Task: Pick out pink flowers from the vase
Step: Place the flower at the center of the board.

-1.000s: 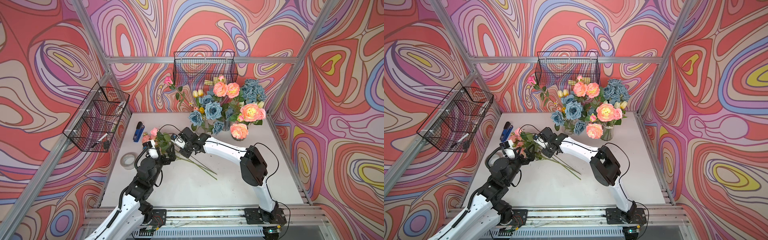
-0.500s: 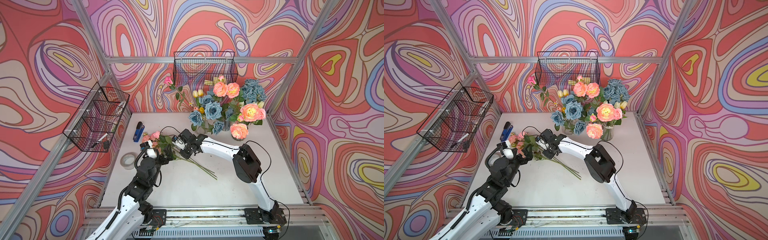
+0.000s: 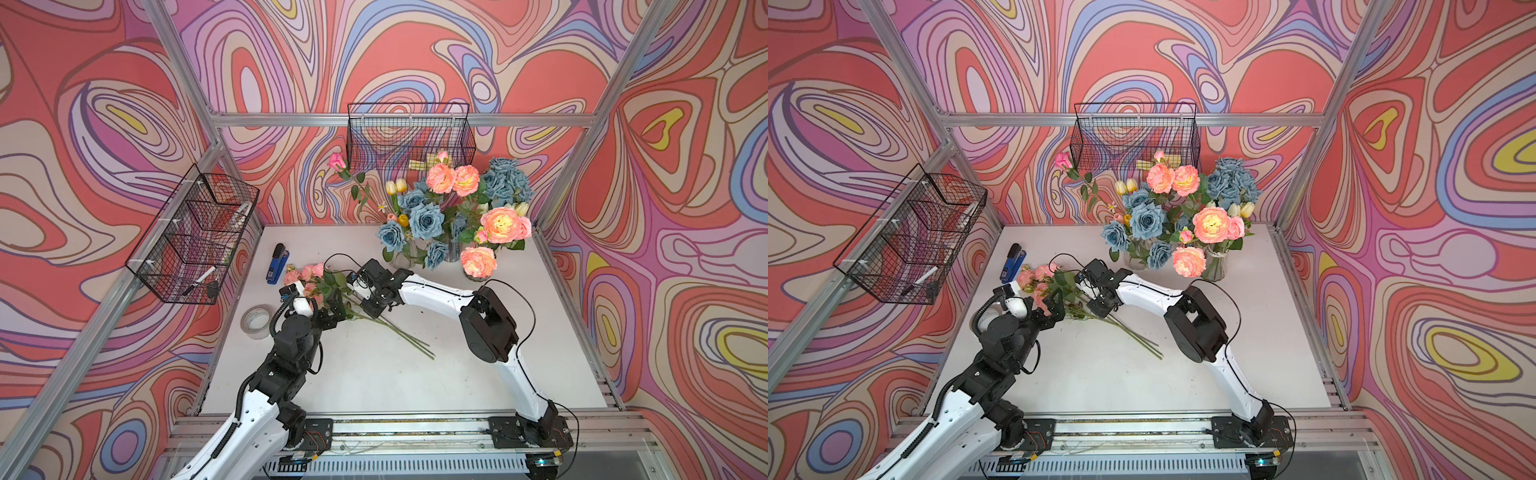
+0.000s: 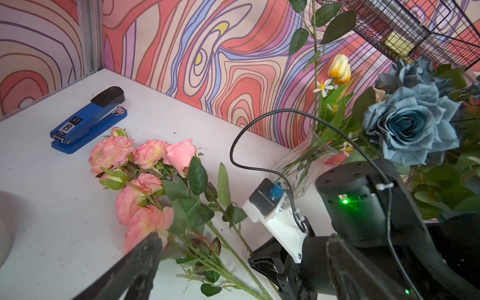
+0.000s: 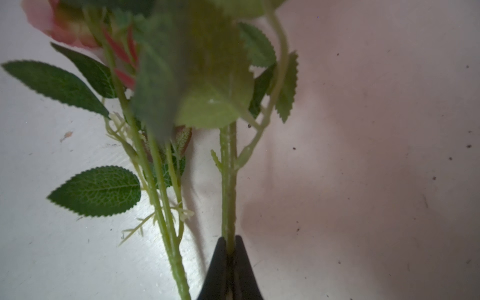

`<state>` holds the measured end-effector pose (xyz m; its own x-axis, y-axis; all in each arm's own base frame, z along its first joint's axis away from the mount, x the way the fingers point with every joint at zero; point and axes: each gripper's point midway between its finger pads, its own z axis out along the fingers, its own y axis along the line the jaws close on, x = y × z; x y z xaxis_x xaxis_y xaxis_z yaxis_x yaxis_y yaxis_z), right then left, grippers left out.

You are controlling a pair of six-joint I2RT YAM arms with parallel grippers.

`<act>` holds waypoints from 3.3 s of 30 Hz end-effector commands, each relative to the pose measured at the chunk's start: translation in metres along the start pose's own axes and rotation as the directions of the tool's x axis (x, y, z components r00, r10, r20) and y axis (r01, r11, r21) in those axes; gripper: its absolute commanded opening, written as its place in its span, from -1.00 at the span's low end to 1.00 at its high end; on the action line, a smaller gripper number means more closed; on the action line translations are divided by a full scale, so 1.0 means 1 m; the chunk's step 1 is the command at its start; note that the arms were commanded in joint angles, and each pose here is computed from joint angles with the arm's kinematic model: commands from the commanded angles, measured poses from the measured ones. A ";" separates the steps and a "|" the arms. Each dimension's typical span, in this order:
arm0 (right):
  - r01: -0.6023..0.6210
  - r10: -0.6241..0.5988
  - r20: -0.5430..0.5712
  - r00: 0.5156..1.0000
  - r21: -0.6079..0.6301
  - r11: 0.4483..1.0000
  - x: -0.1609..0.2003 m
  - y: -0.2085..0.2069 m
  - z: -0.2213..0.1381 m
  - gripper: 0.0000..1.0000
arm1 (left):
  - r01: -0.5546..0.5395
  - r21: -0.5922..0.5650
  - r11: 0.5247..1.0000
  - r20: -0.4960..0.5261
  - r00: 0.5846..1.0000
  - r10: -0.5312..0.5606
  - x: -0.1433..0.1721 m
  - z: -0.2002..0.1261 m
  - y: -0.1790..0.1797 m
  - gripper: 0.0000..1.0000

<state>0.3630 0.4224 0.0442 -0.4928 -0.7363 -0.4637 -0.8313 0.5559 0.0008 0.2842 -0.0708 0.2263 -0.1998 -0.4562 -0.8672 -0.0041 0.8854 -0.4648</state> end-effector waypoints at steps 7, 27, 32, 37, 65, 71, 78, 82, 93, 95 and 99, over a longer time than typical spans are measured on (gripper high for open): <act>-0.022 0.022 -0.019 1.000 0.001 1.000 0.003 -0.002 0.012 -1.00 | 0.019 -0.005 1.000 0.011 1.000 -0.019 -0.008 -0.002 -0.003 1.00; -0.062 0.063 0.035 0.997 -0.015 0.998 -0.022 -0.002 0.015 -1.00 | 0.024 -0.008 1.000 0.006 1.000 -0.023 -0.006 0.000 -0.002 1.00; -0.066 0.067 0.026 0.997 -0.024 0.998 -0.021 0.000 0.018 -1.00 | 0.022 -0.012 1.000 0.008 1.000 -0.022 -0.006 0.001 -0.002 0.99; -0.073 0.074 0.024 0.997 -0.025 0.997 -0.019 0.000 0.016 -0.90 | 0.024 -0.012 1.000 0.008 1.000 -0.024 -0.006 0.001 -0.002 0.99; -0.116 0.106 0.170 0.980 0.052 0.992 -0.029 -0.010 -0.048 -0.28 | 0.055 0.019 0.998 0.020 0.998 -0.055 -0.008 0.004 -0.008 1.00; -0.099 0.095 0.175 0.980 0.017 0.995 -0.019 -0.002 -0.052 -0.04 | 0.071 0.029 0.997 0.045 0.996 -0.072 -0.009 0.004 -0.008 0.99; -0.073 0.067 0.199 0.978 0.022 0.997 -0.004 0.001 -0.067 0.27 | 0.105 0.050 0.993 0.070 0.992 -0.108 -0.011 0.008 -0.010 1.00; -0.072 0.063 0.221 0.973 0.034 0.997 0.008 0.002 -0.077 0.40 | 0.118 0.048 0.992 0.079 0.989 -0.122 -0.012 0.010 -0.010 0.99; -0.128 0.109 0.274 0.956 0.053 0.990 0.056 0.004 -0.094 0.55 | 0.110 0.098 0.989 0.061 0.991 -0.116 -0.013 0.020 -0.026 1.00; -0.146 0.125 0.282 0.951 0.053 0.988 0.066 0.004 -0.096 0.57 | 0.109 0.115 0.987 0.052 0.992 -0.116 -0.012 0.023 -0.030 0.99; -0.182 0.154 0.317 0.936 0.060 0.982 0.083 0.004 -0.104 0.62 | 0.108 0.157 0.982 0.032 0.993 -0.114 -0.009 0.029 -0.041 0.99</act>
<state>0.2871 0.3242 0.0800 -0.5235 -0.5549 -0.6466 -0.7409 0.6712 0.0239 0.3109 -0.0943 0.2220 -0.2027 -0.5309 -0.8229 0.0482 0.8339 -0.5499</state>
